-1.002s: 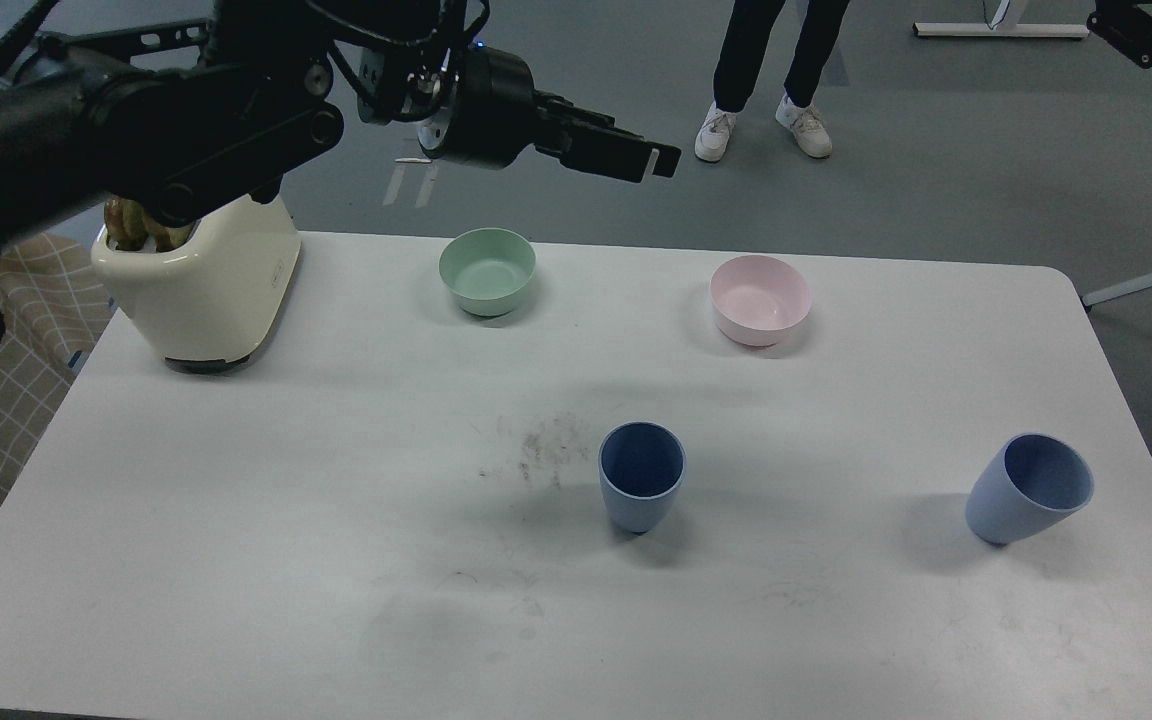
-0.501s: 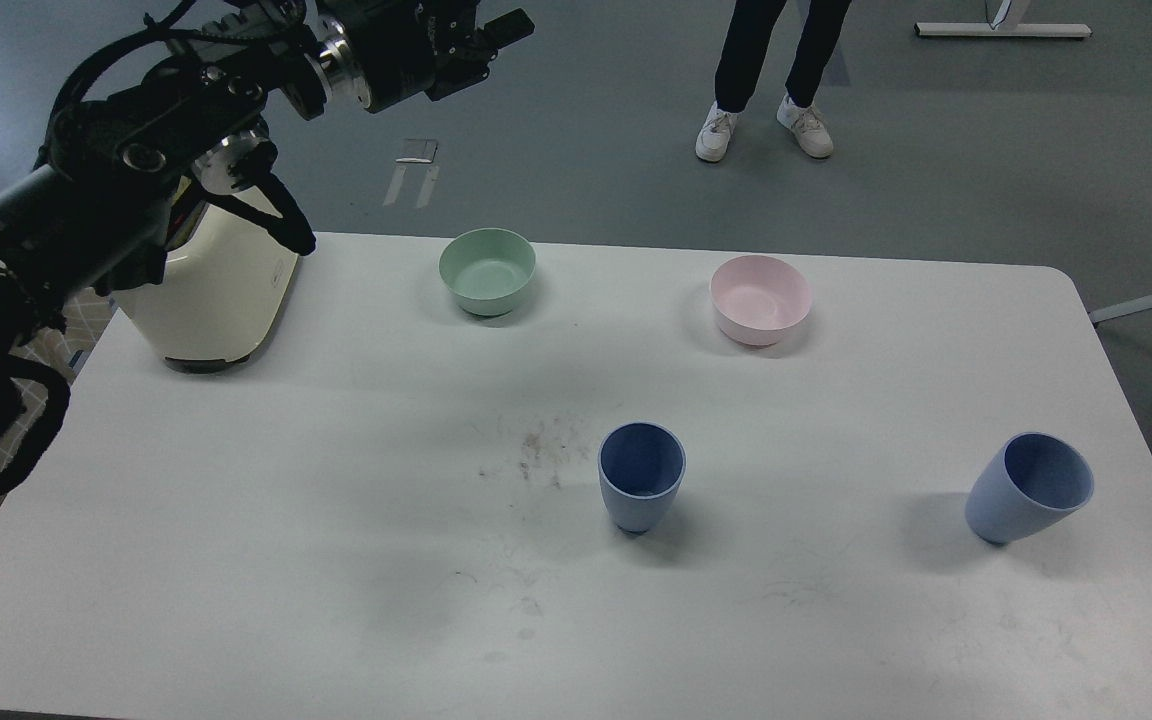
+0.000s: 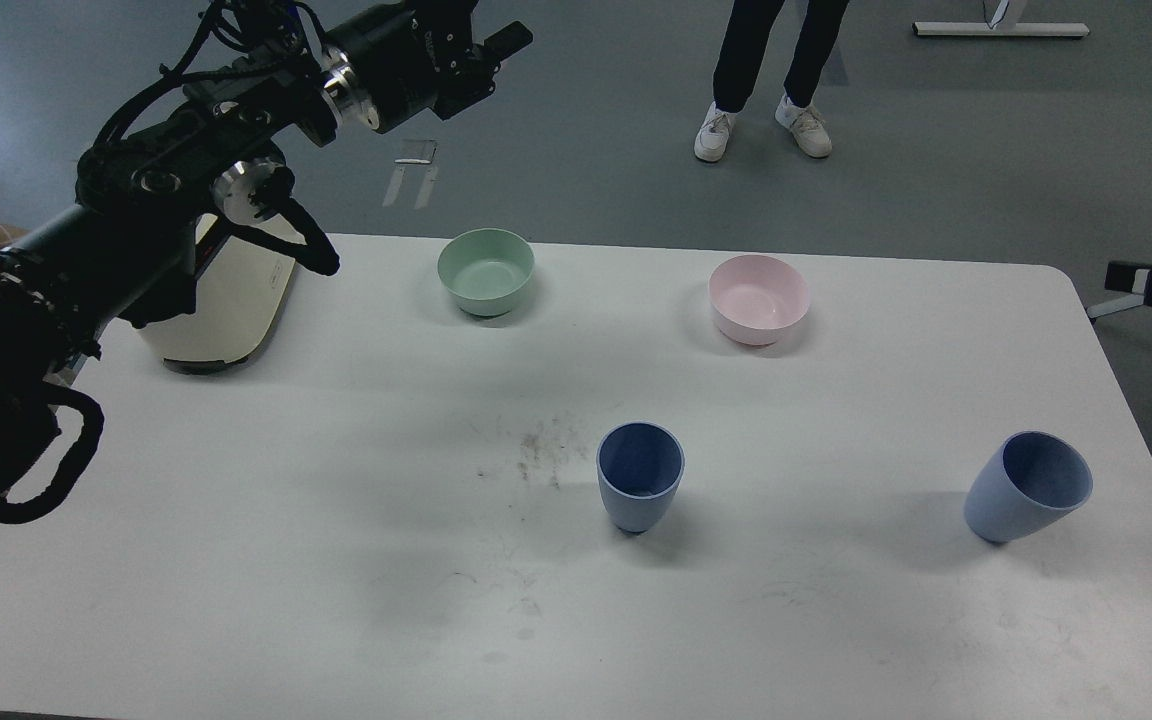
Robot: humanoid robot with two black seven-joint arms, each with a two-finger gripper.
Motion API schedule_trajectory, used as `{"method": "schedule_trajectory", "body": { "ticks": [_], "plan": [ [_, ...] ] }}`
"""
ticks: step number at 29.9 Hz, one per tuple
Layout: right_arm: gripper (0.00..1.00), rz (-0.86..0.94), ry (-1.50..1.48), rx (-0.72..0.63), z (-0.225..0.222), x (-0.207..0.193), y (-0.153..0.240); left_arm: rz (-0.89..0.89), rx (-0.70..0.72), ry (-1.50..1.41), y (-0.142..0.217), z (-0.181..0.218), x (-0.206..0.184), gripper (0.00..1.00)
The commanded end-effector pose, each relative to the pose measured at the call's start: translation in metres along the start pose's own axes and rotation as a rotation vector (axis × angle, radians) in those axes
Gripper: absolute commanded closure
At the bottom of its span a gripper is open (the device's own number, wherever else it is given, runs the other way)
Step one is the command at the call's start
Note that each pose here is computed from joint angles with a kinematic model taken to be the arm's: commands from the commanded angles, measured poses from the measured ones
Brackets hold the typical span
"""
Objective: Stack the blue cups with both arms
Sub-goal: 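Raise the left arm away from the placed cup, then reach the right hand to the other blue cup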
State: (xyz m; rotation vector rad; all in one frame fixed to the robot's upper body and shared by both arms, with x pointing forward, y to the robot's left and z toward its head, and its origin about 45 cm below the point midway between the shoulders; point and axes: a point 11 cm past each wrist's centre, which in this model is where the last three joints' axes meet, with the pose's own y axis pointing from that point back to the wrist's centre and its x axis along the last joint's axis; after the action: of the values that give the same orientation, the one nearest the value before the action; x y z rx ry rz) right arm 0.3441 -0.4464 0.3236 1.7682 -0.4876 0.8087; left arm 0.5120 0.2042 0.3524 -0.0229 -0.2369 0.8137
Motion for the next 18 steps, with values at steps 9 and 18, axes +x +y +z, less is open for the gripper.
{"method": "schedule_trajectory", "body": {
  "ticks": [9,18],
  "plan": [
    [0.00,-0.226,0.158,-0.057,0.006,-0.057,-0.019,-0.030,0.001,0.011,-0.008,-0.004,-0.014,0.04],
    [0.00,-0.288,0.195,-0.050,0.003,-0.075,-0.026,-0.040,0.002,0.016,-0.011,-0.007,-0.020,0.04]
  ]
}}
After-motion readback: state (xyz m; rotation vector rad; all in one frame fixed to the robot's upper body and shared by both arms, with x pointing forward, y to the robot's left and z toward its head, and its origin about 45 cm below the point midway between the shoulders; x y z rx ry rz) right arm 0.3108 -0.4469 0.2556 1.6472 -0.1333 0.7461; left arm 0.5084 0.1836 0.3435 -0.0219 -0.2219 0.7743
